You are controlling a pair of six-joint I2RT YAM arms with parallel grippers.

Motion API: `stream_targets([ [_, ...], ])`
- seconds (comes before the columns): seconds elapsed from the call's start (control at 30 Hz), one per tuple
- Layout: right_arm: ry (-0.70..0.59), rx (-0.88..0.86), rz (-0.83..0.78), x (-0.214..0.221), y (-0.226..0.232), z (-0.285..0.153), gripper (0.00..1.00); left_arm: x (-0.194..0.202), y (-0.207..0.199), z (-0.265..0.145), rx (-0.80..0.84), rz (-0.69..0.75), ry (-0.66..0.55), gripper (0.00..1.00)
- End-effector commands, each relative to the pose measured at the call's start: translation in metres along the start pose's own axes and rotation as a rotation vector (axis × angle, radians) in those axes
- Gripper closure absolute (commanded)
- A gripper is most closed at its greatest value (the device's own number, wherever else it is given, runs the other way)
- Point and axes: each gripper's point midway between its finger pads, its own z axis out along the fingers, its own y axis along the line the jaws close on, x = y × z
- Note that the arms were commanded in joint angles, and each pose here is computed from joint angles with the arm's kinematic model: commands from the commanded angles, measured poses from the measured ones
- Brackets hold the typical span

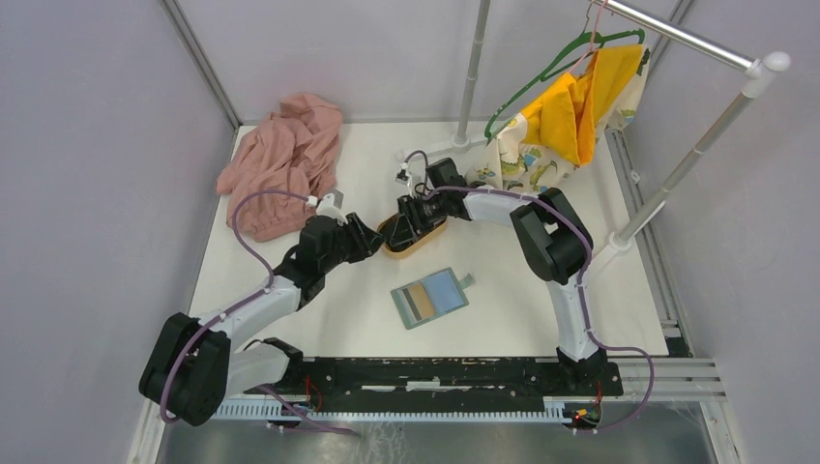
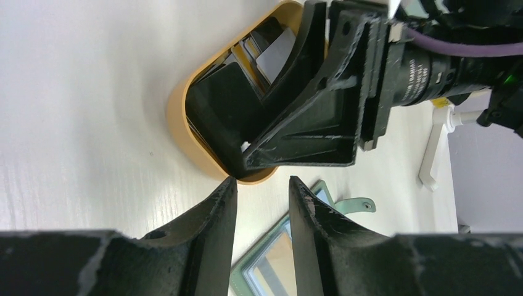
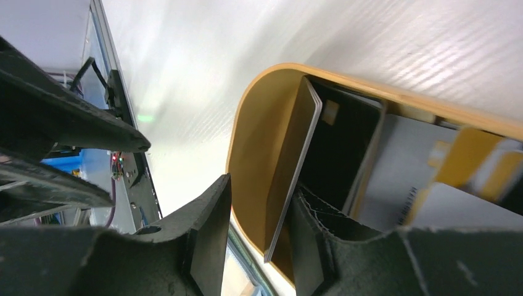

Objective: Put the credit cards into the card holder
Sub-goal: Pick up the credit card from the storage box.

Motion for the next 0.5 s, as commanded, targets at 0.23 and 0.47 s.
stream_targets([
  [0.23, 0.013, 0.042, -0.06, -0.006, 0.001, 0.012, 0.57, -0.022, -0.009, -0.019, 0.0, 0.066, -0.071, 0.57],
  [0.47, -0.028, 0.043, -0.07, -0.022, 0.003, -0.005, 0.64, -0.024, -0.009, -0.025, -0.003, 0.067, -0.081, 0.57],
])
